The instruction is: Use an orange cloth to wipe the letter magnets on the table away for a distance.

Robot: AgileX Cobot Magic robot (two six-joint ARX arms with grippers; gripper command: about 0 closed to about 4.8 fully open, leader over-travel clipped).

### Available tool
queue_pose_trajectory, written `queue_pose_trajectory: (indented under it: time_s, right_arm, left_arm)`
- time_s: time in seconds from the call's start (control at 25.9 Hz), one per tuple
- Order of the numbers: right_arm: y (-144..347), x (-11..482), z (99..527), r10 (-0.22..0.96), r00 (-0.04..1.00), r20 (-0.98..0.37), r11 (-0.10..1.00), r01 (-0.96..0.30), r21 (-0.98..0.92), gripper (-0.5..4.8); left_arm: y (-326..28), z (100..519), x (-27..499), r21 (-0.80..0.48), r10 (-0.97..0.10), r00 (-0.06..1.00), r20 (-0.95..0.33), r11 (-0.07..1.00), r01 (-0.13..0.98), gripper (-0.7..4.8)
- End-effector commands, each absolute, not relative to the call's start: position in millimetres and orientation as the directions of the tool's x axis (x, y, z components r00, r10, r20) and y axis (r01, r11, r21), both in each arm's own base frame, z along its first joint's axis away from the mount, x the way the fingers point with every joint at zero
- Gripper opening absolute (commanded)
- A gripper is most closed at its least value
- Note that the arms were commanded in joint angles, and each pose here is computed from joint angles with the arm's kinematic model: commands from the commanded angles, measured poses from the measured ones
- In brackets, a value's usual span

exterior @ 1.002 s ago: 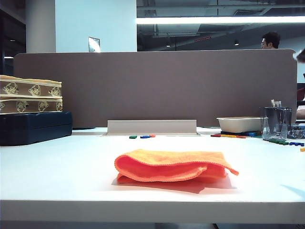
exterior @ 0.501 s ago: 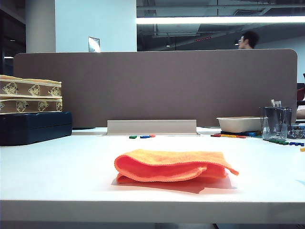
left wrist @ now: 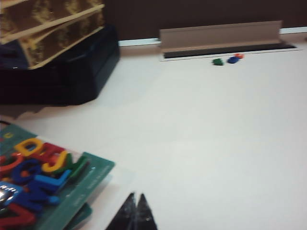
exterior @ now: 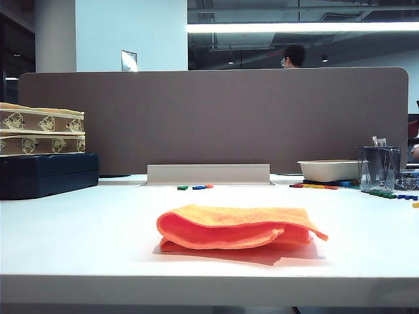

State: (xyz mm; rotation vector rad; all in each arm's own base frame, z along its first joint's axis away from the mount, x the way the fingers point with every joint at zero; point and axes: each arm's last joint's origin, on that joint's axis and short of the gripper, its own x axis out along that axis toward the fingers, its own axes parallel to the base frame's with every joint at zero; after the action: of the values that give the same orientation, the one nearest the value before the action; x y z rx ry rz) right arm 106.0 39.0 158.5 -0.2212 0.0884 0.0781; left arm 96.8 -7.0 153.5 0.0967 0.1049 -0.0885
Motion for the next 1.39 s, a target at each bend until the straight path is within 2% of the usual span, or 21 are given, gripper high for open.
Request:
queue_pose_trajectory:
  time_s: [0.04,0.23,0.58,0.77,0.96,1.19,1.39]
  right_arm:
    - [35,108,160,0.022,0.997,-0.08,0.978,-0.038,-0.206,0.74]
    - [27,110,160,-0.051,0.996,-0.079,0.978,0.034,-0.205,-0.02]
    - [12,113,161,-0.177,0.982,-0.069,0.974,0.164,-0.154,-0.01]
    - [10,113,164,-0.176,0.983,-0.044,0.976,0.169,-0.141,-0.01]
    - [12,113,168,-0.102,0.995,-0.002,0.987,0.101,-0.123,-0.01]
    - [13,113,169,-0.1,0.995,0.0,0.988,0.099,-0.122,-0.01]
    - [12,111,174,-0.102,0.993,0.052,0.988,0.107,-0.108,-0.01]
  left_arm:
    - [-6,156,97,0.1,-0.062,0.993,-0.096,0.992,0.072,-0.06]
    - [-6,156,97,0.102,-0.061,0.994,-0.092,0.992,0.071,-0.06]
    - [-5,156,97,0.127,-0.013,0.996,-0.093,0.992,0.025,-0.06]
    - [-4,156,97,0.129,0.002,0.996,-0.09,0.992,0.009,-0.06]
    - [-5,162,97,0.12,-0.002,1.0,-0.027,0.993,0.005,-0.06]
    - [-5,163,97,0.121,-0.001,1.0,-0.023,0.993,0.004,-0.06]
    - [-5,162,97,0.121,-0.001,0.999,-0.035,0.993,0.005,-0.06]
